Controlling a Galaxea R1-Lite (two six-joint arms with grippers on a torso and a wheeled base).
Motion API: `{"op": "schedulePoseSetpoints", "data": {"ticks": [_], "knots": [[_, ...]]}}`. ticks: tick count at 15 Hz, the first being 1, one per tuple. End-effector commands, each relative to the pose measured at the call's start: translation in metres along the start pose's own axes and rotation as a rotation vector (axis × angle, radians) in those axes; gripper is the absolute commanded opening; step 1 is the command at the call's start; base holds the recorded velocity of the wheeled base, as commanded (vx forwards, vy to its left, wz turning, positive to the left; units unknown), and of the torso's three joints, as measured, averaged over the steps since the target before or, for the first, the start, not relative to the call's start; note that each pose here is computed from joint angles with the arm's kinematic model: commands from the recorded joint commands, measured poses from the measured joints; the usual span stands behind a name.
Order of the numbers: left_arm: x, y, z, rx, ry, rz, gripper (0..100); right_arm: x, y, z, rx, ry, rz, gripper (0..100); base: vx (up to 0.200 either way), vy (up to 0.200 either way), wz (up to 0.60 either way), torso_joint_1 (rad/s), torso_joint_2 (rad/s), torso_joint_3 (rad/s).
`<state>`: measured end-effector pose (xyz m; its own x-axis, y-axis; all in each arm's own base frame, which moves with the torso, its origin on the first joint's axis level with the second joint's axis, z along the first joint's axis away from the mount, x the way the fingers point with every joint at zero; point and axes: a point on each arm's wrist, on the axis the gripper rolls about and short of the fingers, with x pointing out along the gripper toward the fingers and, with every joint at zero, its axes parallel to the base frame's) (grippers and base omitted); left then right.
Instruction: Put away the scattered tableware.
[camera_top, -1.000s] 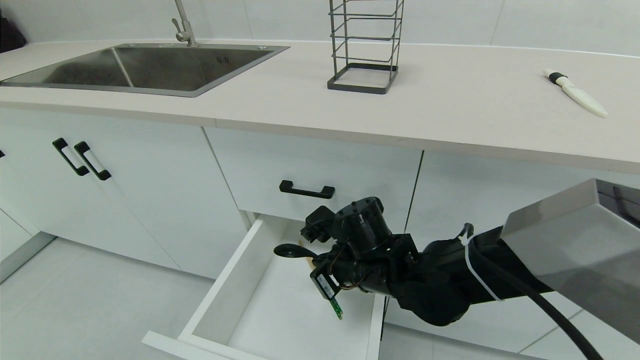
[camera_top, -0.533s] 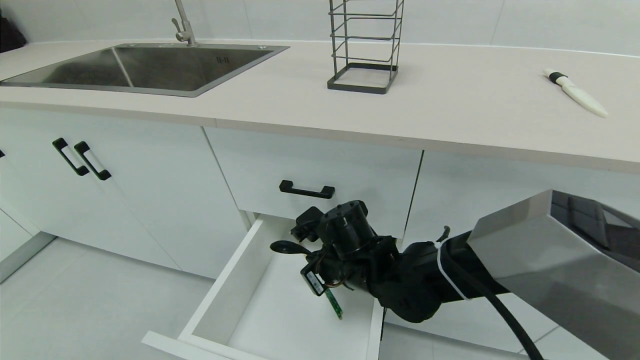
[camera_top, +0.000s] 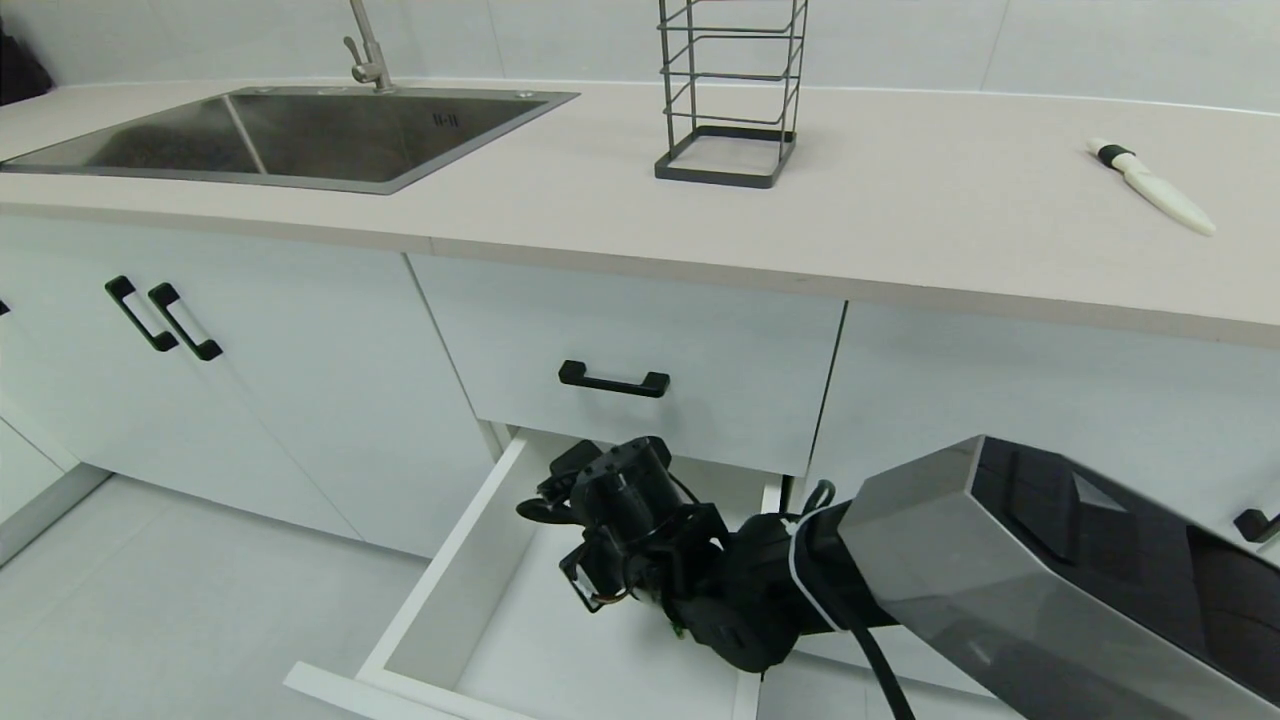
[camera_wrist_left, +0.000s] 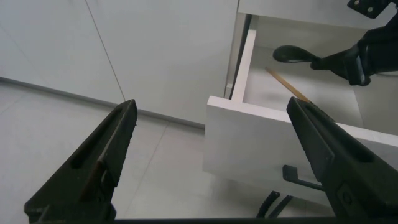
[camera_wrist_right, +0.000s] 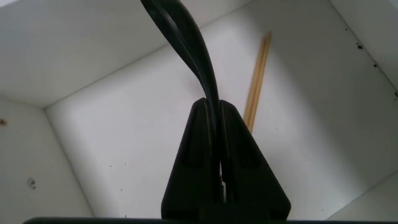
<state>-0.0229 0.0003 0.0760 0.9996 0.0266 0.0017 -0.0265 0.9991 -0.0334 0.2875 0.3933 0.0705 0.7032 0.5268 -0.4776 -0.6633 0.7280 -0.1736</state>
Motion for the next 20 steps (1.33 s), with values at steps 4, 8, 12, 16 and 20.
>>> {"op": "schedulePoseSetpoints", "data": {"ticks": [4,8,12,16,20], "knots": [[0.0,0.0,0.0,0.0,0.0,0.001,100,0.026,0.007,-0.017,-0.006,0.023,-0.011,0,0.0,0.0,0.0,0.0,0.0,0.0],[0.0,0.0,0.0,0.0,0.0,-0.001,100,0.043,0.005,-0.03,0.003,0.04,-0.035,0,0.0,0.0,0.0,0.0,0.0,0.0],[0.0,0.0,0.0,0.0,0.0,0.001,100,0.052,0.004,-0.036,0.059,0.045,-0.06,0,0.0,0.0,0.0,0.0,0.0,0.0],[0.0,0.0,0.0,0.0,0.0,-0.001,100,0.06,0.002,-0.045,0.079,0.074,-0.074,0,0.0,0.0,0.0,0.0,0.0,0.0],[0.0,0.0,0.0,0.0,0.0,0.001,100,0.068,0.001,-0.054,0.082,0.097,-0.087,0,0.0,0.0,0.0,0.0,0.0,0.0]]}}
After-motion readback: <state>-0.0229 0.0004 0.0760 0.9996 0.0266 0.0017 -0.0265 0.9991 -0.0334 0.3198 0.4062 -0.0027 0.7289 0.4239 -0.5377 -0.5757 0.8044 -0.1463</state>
